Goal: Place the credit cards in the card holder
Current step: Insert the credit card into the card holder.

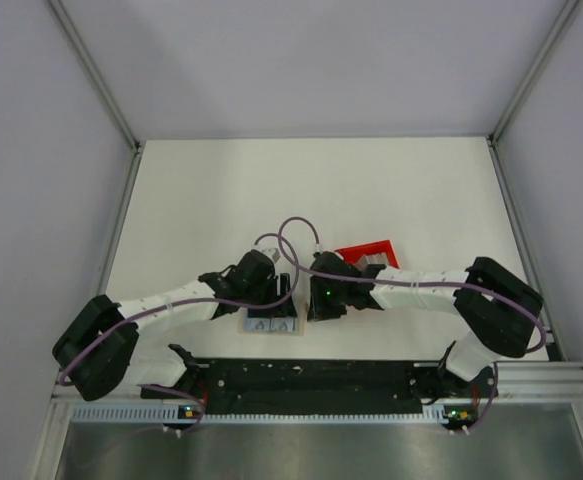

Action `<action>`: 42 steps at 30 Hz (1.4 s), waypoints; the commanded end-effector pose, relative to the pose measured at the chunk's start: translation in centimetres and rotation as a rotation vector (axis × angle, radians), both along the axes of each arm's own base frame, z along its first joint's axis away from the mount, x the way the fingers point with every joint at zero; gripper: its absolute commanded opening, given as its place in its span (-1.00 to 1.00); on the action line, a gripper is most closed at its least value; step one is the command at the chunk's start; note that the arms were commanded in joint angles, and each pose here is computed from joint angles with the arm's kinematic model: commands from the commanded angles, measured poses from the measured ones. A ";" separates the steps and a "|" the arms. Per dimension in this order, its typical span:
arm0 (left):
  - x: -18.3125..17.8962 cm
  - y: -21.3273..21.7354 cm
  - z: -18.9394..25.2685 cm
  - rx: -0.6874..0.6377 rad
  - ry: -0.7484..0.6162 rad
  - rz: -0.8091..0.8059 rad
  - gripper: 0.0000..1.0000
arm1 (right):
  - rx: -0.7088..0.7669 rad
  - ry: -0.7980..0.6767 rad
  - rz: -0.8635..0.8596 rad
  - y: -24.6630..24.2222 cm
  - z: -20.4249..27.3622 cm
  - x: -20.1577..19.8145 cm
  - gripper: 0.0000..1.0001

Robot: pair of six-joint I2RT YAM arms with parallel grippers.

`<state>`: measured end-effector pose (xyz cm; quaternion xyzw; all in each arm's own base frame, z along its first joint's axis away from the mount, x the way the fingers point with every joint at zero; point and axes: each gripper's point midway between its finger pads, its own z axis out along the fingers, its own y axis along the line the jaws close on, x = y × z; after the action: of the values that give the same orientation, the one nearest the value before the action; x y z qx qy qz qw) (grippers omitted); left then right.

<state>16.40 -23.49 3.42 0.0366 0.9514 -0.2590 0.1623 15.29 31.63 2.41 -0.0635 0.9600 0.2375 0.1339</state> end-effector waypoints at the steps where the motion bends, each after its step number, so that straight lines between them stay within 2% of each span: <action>1: 0.6 0.8 0.2 0.046 -0.035 0.022 0.39 | 0.151 -0.103 0.041 2.5 4.1 0.4 -0.64; 4: 0.4 0.8 -0.1 0.042 -0.025 0.019 0.37 | 0.196 -0.114 0.039 3.6 4.8 0.3 -0.79; 9: 0.0 0.7 -0.3 0.005 -0.029 0.030 0.30 | 0.188 -0.120 0.011 4.3 4.4 1.1 -0.88; 14: 0.0 0.6 -0.3 -0.043 -0.046 0.059 0.32 | 0.191 -0.094 0.039 5.5 3.4 1.1 -0.92; 23: -0.1 0.6 0.2 -0.175 -0.090 0.147 0.52 | 0.276 -0.104 0.057 6.9 4.2 1.2 -0.93; 31: -0.1 0.3 0.5 -0.307 -0.091 0.247 0.54 | 0.323 -0.041 0.040 7.7 3.2 0.5 -0.93; 35: 0.0 0.8 0.4 -0.306 -0.104 0.266 0.57 | 0.277 -0.012 0.019 7.4 1.5 0.4 -0.94; 42: -0.6 1.1 0.0 -0.231 -0.085 0.209 0.57 | 0.045 0.006 -0.051 3.7 -1.6 0.6 -0.99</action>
<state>16.34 -23.07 4.45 -0.0850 0.8884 -0.3782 0.2461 15.85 36.80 2.55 -0.0426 0.9385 0.3134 0.1386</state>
